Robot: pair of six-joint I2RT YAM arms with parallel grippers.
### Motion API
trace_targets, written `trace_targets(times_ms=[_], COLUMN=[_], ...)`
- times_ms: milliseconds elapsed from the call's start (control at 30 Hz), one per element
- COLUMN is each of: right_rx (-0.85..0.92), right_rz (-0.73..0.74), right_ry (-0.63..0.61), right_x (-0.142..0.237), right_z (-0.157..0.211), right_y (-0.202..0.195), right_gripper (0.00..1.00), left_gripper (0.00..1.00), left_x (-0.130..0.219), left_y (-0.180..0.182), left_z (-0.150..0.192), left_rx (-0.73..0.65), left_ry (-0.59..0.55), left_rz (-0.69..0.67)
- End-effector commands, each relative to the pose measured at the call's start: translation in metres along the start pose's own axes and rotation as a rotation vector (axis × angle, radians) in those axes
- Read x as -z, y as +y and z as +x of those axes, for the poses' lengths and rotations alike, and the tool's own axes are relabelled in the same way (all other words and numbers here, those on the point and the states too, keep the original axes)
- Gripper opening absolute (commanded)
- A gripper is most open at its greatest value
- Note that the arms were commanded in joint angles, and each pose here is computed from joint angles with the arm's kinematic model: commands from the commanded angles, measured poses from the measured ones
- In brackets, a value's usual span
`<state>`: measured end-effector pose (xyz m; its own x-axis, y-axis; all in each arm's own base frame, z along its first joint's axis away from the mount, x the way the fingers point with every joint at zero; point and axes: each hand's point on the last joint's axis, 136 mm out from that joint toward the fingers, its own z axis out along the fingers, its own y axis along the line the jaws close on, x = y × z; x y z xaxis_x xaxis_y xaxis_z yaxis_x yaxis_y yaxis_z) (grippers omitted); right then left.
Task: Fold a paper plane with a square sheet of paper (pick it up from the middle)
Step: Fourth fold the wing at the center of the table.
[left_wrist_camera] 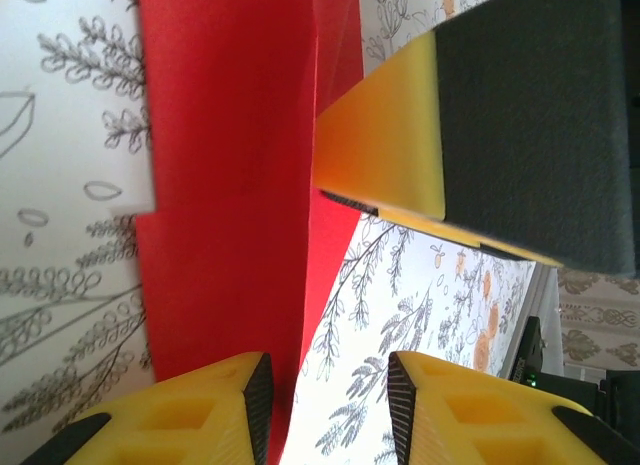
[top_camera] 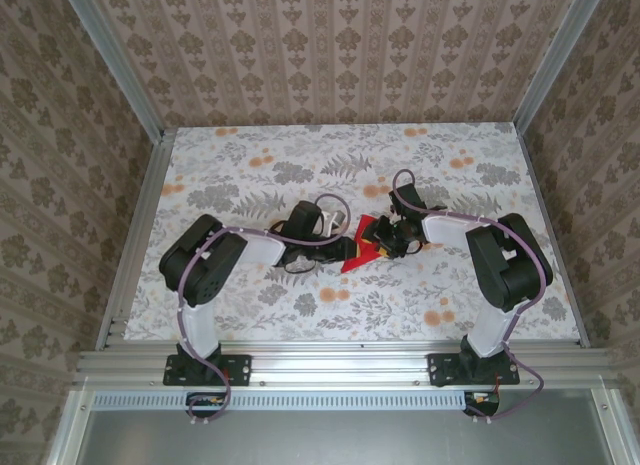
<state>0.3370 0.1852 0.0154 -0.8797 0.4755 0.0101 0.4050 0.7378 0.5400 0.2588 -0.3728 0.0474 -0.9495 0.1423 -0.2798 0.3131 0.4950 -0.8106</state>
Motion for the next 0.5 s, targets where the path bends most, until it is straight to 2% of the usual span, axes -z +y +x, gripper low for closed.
trace_targets(times_ms=[0, 467], right_rx=[-0.125, -0.136], right_rz=[0.394, 0.389], right_ry=[0.040, 0.043], right_x=[-0.015, -0.016], right_z=[0.025, 0.026], right_y=[-0.110, -0.110], right_gripper=[0.50, 0.49], left_gripper=[0.37, 0.34], left_x=[-0.006, -0.022], left_y=[0.002, 0.003], left_z=[-0.008, -0.016], left_rx=[-0.026, -0.040], left_ry=[0.001, 0.021], left_rz=[-0.010, 0.025])
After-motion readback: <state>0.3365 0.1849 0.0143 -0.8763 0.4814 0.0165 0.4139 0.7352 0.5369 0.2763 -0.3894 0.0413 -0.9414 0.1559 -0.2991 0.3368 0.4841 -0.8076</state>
